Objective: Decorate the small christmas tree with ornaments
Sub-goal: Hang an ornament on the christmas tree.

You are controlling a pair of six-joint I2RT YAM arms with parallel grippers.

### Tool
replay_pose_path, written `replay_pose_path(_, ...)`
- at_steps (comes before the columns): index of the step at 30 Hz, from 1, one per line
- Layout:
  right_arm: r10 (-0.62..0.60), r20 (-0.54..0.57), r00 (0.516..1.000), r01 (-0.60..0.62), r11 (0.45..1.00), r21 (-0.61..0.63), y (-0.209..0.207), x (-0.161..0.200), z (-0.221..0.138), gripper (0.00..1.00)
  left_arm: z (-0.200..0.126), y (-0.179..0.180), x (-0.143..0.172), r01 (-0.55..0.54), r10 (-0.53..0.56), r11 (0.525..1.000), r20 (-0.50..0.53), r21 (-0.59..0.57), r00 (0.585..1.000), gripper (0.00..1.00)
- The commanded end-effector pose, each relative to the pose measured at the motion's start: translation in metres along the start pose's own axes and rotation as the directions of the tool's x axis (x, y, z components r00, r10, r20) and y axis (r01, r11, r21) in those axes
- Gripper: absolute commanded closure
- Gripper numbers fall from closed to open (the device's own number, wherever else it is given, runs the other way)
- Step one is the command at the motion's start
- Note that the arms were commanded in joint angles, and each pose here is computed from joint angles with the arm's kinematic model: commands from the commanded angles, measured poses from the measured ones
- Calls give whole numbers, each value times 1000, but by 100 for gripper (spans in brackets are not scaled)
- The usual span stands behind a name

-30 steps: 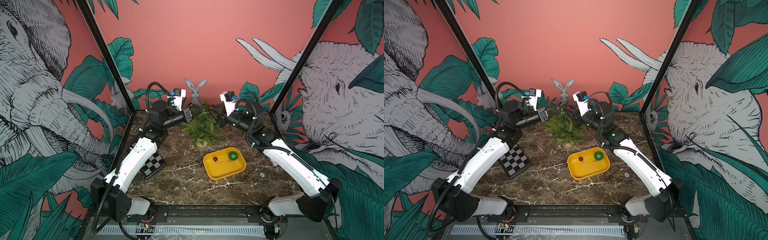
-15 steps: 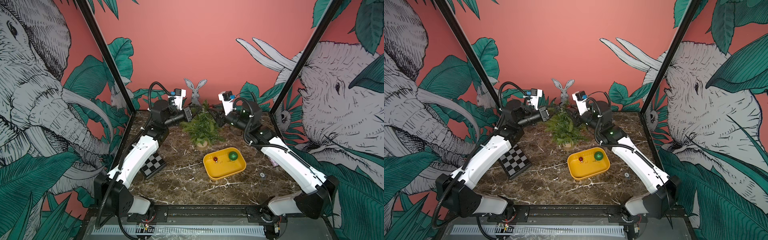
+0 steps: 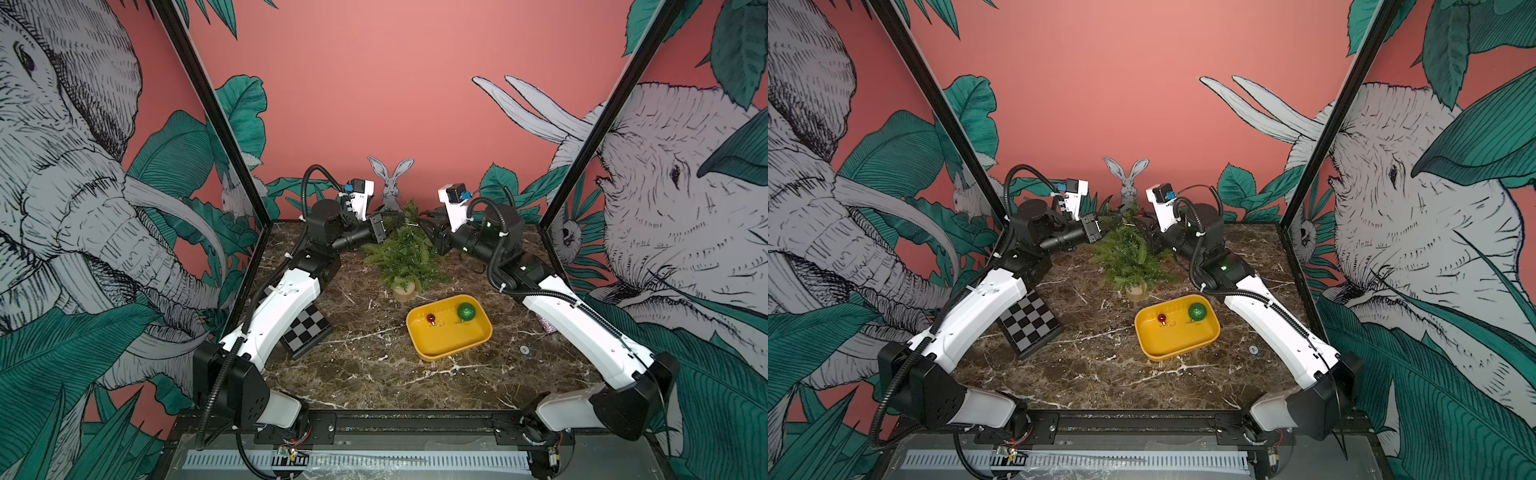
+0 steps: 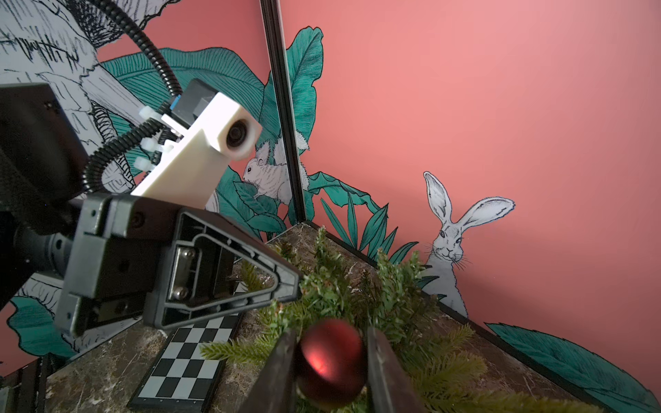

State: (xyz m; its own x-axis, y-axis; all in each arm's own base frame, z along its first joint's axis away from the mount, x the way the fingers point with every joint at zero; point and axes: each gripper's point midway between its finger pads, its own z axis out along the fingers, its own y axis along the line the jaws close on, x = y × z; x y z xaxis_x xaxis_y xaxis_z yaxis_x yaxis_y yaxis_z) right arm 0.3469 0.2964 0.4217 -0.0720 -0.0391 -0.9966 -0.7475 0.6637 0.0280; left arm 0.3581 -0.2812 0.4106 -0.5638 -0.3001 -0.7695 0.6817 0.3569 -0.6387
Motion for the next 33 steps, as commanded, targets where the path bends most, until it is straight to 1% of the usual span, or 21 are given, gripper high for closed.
replay_pose_path(1,-4,82,997,4,1000,-10,7,-23,-16,71,-12,-23,-19,-45,43,998,60,34,997,99)
replay_pose_path(4,9,83,997,-5,999,-41,13,-22,-19,71,-14,-24,-20,-45,43,998,63,33,997,90)
replay_pose_path(5,17,80,997,-13,999,-53,15,-21,-19,71,-14,-25,-20,-44,42,999,65,32,997,85)
replay_pose_path(8,31,78,996,-24,996,-87,20,-20,-21,71,-17,-25,-20,-40,38,999,73,29,997,80)
replay_pose_path(10,41,71,997,-33,992,-118,25,-19,-20,71,-18,-27,-20,-37,34,999,77,31,996,74)
replay_pose_path(19,95,49,994,-82,969,-234,46,-14,-18,66,-18,-35,-20,-37,33,997,67,61,997,73)
replay_pose_path(24,114,16,993,-104,947,-304,60,-11,-16,56,-18,-35,-19,-36,32,997,65,62,997,72)
replay_pose_path(26,117,3,993,-111,943,-314,63,-9,-15,54,-19,-36,-19,-38,34,997,66,63,997,72)
replay_pose_path(33,120,13,993,-110,943,-313,65,-15,-26,53,-25,-39,-16,-43,39,997,69,57,997,68)
